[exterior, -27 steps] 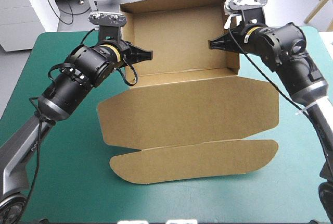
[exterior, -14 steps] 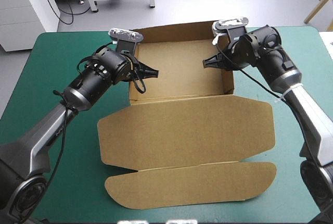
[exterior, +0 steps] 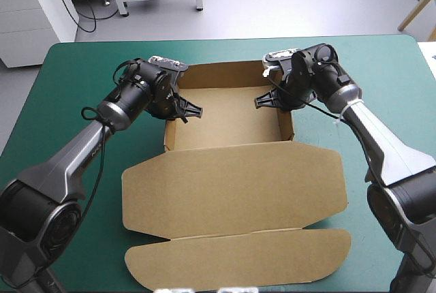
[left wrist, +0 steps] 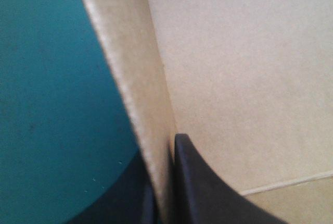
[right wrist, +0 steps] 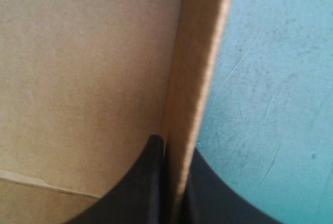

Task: Fold the box

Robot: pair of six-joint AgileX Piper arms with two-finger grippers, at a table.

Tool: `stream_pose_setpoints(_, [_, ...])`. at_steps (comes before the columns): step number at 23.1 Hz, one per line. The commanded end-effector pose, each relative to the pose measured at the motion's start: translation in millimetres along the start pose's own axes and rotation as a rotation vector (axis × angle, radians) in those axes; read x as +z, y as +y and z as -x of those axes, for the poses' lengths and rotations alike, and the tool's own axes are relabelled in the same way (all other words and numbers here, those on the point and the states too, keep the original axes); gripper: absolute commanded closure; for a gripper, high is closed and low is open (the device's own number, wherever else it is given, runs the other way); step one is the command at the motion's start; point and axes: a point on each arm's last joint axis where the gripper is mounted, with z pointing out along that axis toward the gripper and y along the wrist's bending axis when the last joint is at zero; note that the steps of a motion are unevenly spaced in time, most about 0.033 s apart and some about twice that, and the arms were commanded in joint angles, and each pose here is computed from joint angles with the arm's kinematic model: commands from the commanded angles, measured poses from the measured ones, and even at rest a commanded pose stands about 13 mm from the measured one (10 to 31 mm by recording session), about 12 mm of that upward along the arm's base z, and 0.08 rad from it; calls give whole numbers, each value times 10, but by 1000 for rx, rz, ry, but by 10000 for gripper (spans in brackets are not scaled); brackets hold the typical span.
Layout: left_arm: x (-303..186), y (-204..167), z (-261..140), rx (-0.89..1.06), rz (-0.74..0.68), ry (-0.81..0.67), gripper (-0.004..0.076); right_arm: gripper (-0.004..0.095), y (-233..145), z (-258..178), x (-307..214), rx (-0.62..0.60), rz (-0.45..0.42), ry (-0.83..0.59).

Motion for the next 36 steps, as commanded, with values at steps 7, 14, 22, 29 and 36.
stream_pose_setpoints(7, [100,-85,-13,121,-26,79,583,863,57,6,-65,-82,40,14])
stream_pose_setpoints(14, [104,-46,-37,104,18,110,239,263,72,5,-66,-76,57,16])
stream_pose_setpoints(22, [17,-3,-41,101,45,95,218,92,77,4,-75,-74,62,14])
stream_pose_setpoints(29, [-359,45,-7,94,18,-19,219,98,67,43,-416,-83,65,-140])
stream_pose_setpoints(36, [-1395,239,-108,159,-8,-288,224,98,-3,-83,-1183,-114,30,-352])
